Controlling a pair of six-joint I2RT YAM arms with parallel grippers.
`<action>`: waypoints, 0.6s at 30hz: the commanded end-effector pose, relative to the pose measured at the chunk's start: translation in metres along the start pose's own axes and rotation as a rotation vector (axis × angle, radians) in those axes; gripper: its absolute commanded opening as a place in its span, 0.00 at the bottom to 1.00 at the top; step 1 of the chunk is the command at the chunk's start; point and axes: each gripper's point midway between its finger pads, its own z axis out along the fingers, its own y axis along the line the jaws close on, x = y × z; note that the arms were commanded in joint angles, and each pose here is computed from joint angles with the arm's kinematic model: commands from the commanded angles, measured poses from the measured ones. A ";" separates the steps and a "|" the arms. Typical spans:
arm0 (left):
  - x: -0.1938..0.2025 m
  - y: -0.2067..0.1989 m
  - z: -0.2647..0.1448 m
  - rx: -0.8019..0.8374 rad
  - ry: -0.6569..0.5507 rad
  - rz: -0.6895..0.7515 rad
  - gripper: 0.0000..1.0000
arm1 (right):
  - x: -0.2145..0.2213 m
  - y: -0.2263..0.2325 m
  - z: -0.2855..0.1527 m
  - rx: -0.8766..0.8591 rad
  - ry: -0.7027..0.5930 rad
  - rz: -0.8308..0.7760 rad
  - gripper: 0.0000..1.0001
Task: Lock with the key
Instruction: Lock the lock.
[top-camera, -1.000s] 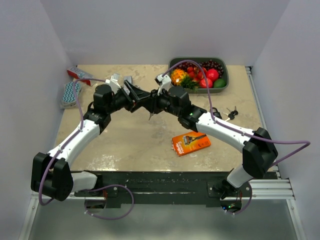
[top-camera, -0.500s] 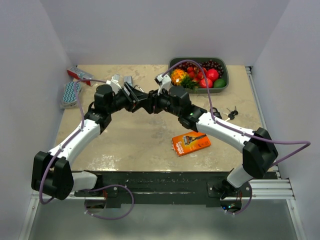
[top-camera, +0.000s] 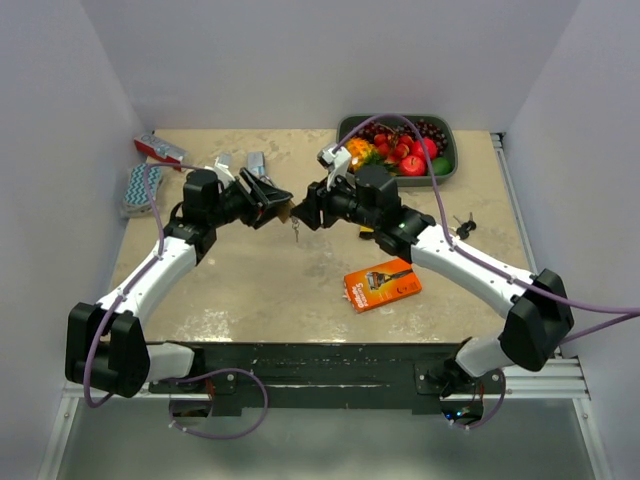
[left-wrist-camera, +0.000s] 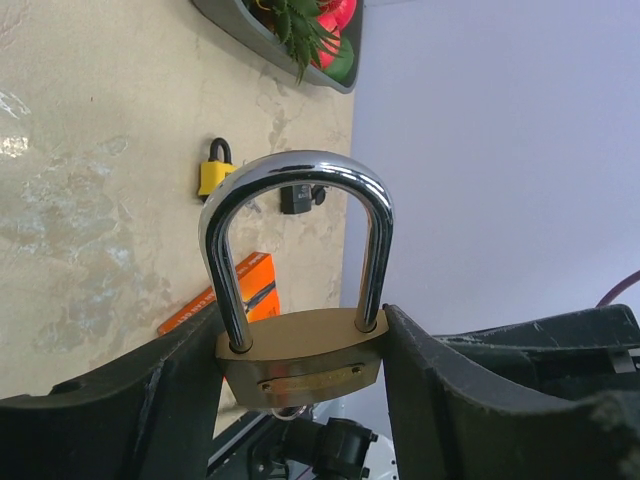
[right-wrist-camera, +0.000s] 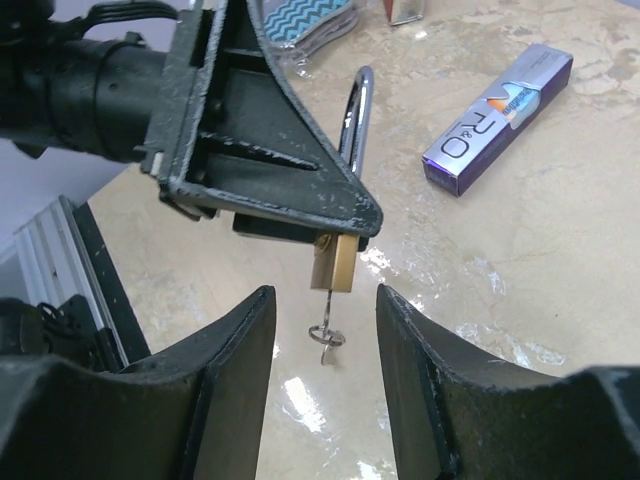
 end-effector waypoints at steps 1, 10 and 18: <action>-0.007 -0.033 -0.010 0.105 -0.028 0.065 0.00 | 0.000 0.008 -0.006 -0.048 0.016 -0.067 0.47; -0.008 -0.036 -0.011 0.112 -0.031 0.068 0.00 | 0.017 0.002 0.003 -0.042 0.061 -0.064 0.40; -0.009 -0.038 -0.009 0.118 -0.030 0.068 0.00 | 0.021 0.004 0.013 -0.067 0.075 -0.060 0.34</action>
